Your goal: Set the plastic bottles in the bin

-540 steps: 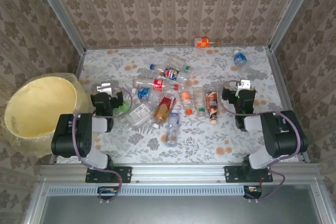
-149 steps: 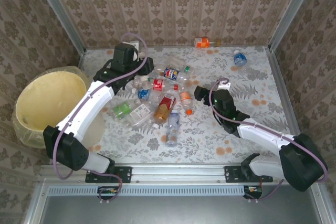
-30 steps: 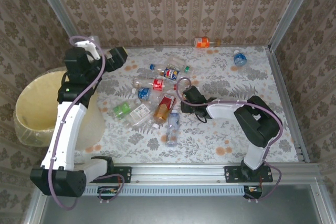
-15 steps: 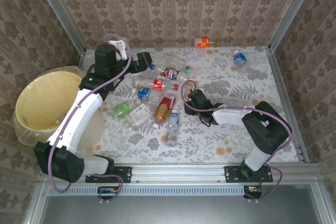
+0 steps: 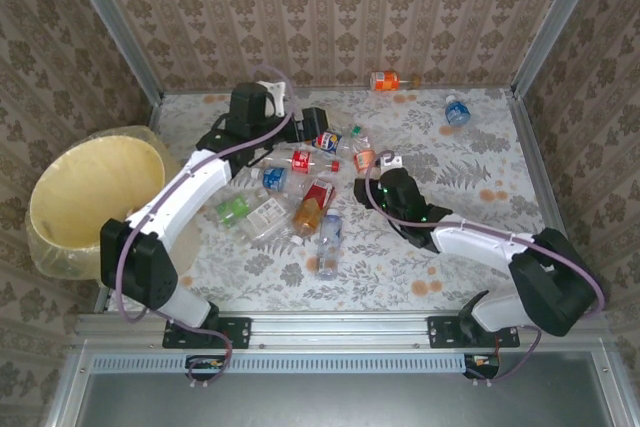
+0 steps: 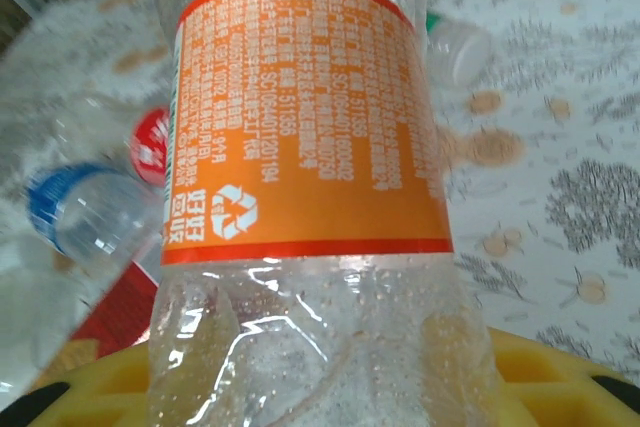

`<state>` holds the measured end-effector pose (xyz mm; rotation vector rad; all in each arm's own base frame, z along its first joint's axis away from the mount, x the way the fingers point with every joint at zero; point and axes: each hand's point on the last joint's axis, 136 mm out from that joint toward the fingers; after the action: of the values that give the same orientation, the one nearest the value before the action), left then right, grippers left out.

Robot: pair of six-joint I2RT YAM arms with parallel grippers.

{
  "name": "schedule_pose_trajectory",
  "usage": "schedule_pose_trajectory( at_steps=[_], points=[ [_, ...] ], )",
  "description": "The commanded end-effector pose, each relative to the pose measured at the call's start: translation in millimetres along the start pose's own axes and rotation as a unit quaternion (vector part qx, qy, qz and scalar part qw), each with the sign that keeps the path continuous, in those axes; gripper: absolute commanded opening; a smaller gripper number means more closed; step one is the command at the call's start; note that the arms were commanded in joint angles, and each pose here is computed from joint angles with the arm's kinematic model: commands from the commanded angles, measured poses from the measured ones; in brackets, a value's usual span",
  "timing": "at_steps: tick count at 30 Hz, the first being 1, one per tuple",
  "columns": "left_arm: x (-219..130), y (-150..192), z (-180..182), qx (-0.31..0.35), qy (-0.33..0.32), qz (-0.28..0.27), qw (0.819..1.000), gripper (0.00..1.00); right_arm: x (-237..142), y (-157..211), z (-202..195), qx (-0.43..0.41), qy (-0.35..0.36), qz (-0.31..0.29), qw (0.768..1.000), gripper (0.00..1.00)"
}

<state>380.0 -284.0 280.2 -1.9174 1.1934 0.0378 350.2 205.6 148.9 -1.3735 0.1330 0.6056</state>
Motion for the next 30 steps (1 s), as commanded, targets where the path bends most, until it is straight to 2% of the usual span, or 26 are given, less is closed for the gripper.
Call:
schedule_pose_trajectory(
  at_steps=[1, 5, 8, 11, 16, 22, 26, 30],
  points=[
    [10.3, -1.6, -39.5, 0.013, 0.069, 0.009, 0.998, 1.00, -13.9, -35.8, 19.4, 0.007, -0.052, -0.073, 0.996, 0.39],
    [30.8, 19.5, -47.9, 0.010, 0.093, 0.019, 0.995, 1.00, -23.2, -51.9, 28.1, 0.014, -0.076, -0.100, 0.992, 0.39],
    [36.3, 28.4, -60.4, -0.001, 0.156, 0.010, 0.988, 1.00, -27.0, -58.8, 34.2, 0.017, -0.092, -0.109, 0.990, 0.39],
    [41.7, 37.1, -71.0, 0.001, 0.190, 0.026, 0.981, 1.00, -29.6, -64.7, 37.4, 0.024, -0.102, -0.123, 0.987, 0.39],
    [56.1, 53.6, -63.4, 0.003, 0.155, 0.036, 0.987, 1.00, -33.3, -76.9, 42.0, 0.033, -0.117, -0.155, 0.980, 0.39],
    [59.2, 58.4, -79.4, 0.009, 0.197, 0.052, 0.979, 1.00, -27.8, -86.3, 55.4, 0.007, -0.135, -0.152, 0.979, 0.41],
    [58.1, 59.1, -82.7, 0.013, 0.207, 0.052, 0.977, 0.92, -26.1, -88.9, 58.8, -0.003, -0.137, -0.146, 0.980, 0.42],
    [57.9, 60.8, -88.9, 0.018, 0.223, 0.065, 0.972, 0.77, -27.1, -88.7, 59.4, -0.007, -0.138, -0.143, 0.980, 0.42]
  ],
)
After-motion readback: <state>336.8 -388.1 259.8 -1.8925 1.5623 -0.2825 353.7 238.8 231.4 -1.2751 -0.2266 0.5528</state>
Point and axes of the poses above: each hand's point on the last joint's axis, 136 mm out from that joint toward the fingers, its own x axis out along the fingers, its own z axis along the line the jaws close on, y = z × x, and after that the axes turned 5 degrees about -x, right-handed
